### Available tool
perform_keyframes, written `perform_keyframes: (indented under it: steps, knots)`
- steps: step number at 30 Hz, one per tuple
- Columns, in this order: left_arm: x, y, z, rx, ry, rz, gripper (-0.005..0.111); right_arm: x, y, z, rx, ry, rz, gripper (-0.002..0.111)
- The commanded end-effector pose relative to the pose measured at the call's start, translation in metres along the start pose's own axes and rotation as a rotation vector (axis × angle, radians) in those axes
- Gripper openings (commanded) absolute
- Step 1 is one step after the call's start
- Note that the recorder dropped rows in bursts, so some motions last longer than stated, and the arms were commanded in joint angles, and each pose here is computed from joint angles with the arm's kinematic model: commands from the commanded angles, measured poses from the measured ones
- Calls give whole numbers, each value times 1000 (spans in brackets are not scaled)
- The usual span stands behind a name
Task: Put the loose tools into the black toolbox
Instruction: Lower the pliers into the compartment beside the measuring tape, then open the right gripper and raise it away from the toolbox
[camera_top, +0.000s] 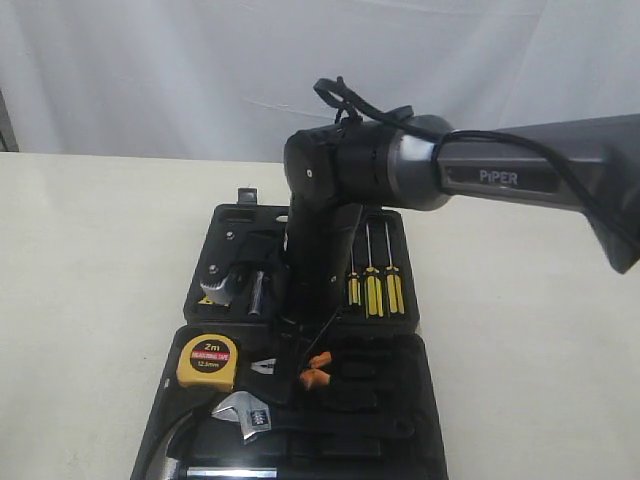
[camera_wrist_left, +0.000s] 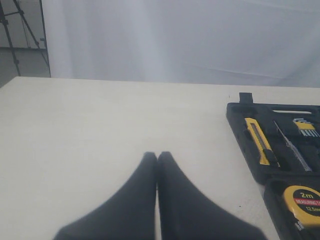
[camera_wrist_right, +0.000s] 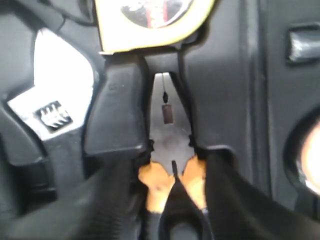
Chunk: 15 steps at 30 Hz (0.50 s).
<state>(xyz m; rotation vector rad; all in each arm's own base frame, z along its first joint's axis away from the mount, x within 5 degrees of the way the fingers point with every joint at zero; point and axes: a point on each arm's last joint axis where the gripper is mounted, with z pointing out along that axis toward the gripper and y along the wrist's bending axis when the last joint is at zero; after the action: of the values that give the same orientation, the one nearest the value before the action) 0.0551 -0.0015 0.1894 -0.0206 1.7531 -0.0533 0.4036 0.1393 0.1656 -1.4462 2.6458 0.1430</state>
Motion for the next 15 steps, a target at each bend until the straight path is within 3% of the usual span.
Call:
perform_keyframes:
  steps: [1, 5, 11, 15]
  knots:
    - [1, 0, 0, 3, -1, -2, 0, 3, 6, -26, -1, 6, 145, 22]
    - [1, 0, 0, 3, -1, -2, 0, 9, 14, -46, -31, 46, 191, 0]
    - [1, 0, 0, 3, -1, -2, 0, 6, 30, -76, 111, 84, 122, -1]
    - [1, 0, 0, 3, -1, -2, 0, 0, 64, -111, 148, 6, 102, -1]
